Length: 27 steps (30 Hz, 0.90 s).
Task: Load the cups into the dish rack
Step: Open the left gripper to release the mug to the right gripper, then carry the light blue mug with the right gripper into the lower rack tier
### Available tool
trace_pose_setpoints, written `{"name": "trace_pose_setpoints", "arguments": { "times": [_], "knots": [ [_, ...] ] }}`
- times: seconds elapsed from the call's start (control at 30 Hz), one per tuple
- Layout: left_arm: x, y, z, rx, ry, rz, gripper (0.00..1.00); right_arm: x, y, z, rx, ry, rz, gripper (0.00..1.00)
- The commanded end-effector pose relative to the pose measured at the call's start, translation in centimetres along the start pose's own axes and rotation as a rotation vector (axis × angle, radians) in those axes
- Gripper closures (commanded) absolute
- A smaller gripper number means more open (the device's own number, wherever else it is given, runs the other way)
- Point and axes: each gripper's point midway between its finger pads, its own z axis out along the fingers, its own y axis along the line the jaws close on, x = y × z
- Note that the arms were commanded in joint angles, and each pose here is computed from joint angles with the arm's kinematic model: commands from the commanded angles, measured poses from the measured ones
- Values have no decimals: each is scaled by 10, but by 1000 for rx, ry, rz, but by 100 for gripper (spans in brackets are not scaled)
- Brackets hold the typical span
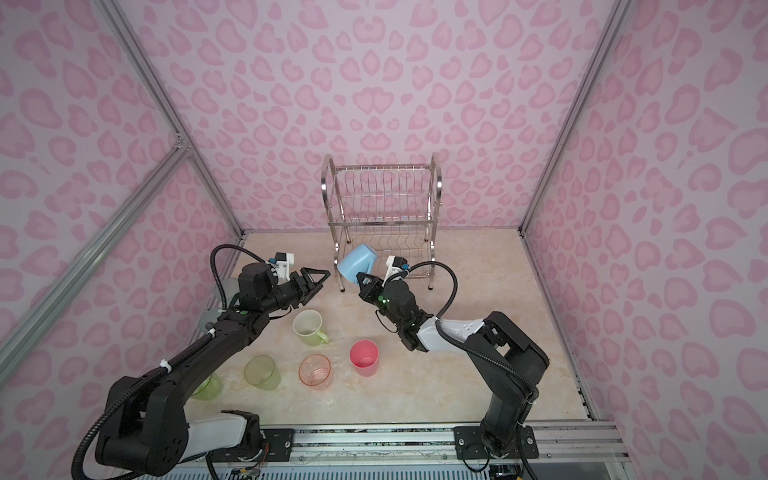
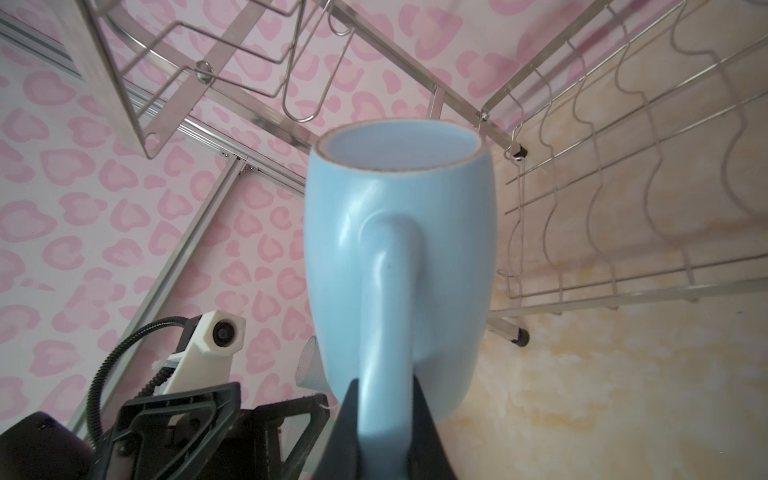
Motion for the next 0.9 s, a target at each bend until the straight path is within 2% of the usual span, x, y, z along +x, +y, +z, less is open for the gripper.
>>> {"name": "trace_pose_setpoints", "arguments": {
  "times": [0.0,0.13,0.33,0.47,0.87],
  "knots": [
    [0,10,-4,-71,-5,39,30,-23,10,4,-41,-101,-107,100],
    [-1,13,-7,-100,-10,48,31,-26,4,8,-15,-113,-188,100],
    [-5,10,-16,-138,-27,86,31,-34,4,7,24,-154,-416,100],
    [-7,6,-19,-139,-34,99,31,-41,-3,8,56,-178,-522,100],
    [-8,7,-20,-148,-35,101,31,-78,-47,6,209,-215,-658,100]
  ]
}}
